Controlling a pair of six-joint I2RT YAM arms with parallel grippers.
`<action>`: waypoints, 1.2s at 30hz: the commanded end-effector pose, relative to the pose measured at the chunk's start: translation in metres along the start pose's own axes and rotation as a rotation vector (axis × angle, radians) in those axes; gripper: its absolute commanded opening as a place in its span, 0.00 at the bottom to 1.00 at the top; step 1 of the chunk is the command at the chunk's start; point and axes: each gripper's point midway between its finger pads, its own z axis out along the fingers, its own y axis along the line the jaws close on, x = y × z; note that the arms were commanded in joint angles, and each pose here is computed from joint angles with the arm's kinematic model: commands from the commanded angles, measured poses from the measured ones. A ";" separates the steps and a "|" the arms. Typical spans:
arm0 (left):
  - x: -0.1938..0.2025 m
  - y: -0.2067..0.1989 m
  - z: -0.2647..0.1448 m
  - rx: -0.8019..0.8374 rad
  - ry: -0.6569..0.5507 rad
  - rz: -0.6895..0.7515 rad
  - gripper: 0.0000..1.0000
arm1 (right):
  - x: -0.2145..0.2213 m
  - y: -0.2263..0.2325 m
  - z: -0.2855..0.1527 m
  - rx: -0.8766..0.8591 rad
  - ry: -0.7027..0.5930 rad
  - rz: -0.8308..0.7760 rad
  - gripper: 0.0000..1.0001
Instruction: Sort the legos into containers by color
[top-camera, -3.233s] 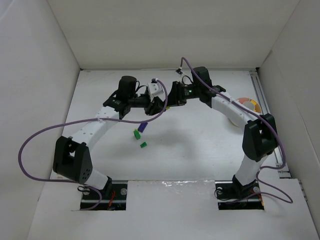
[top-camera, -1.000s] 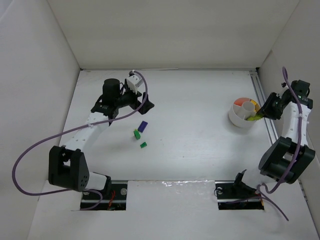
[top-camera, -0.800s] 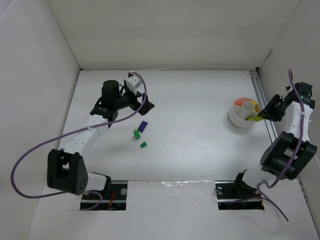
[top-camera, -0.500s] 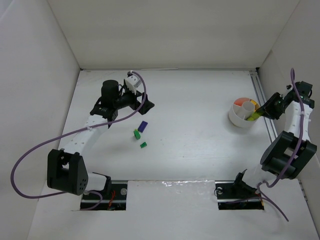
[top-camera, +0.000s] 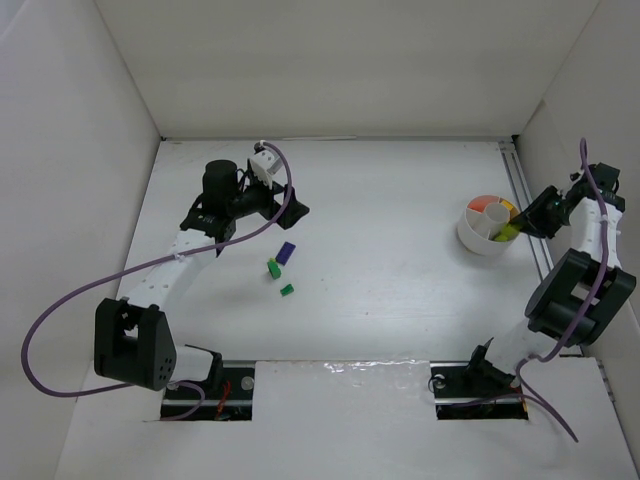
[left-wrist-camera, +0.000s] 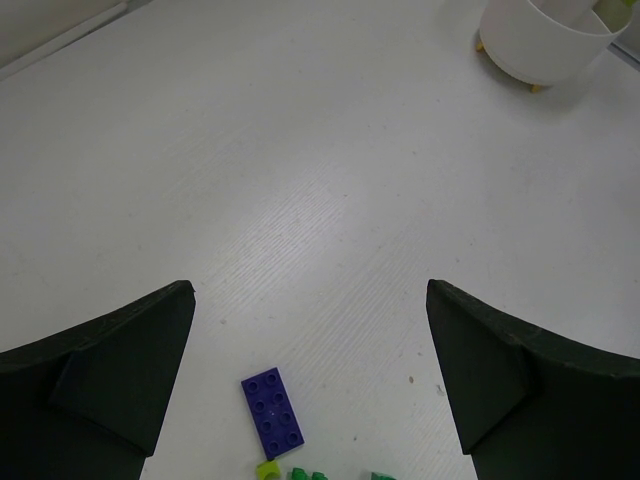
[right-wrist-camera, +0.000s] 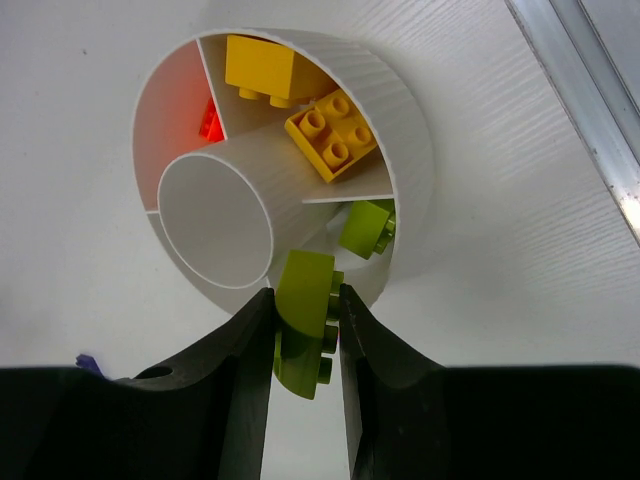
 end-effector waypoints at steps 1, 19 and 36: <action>-0.017 -0.001 -0.005 -0.006 -0.051 0.018 1.00 | -0.023 0.014 -0.008 -0.043 -0.072 -0.016 0.22; -0.009 -0.002 -0.003 0.004 -0.023 -0.002 1.00 | -0.011 0.026 -0.020 -0.112 -0.060 -0.049 0.42; 0.021 0.044 -0.061 -0.234 0.047 -0.142 1.00 | 0.087 0.199 -0.090 -0.408 -0.305 -0.989 0.39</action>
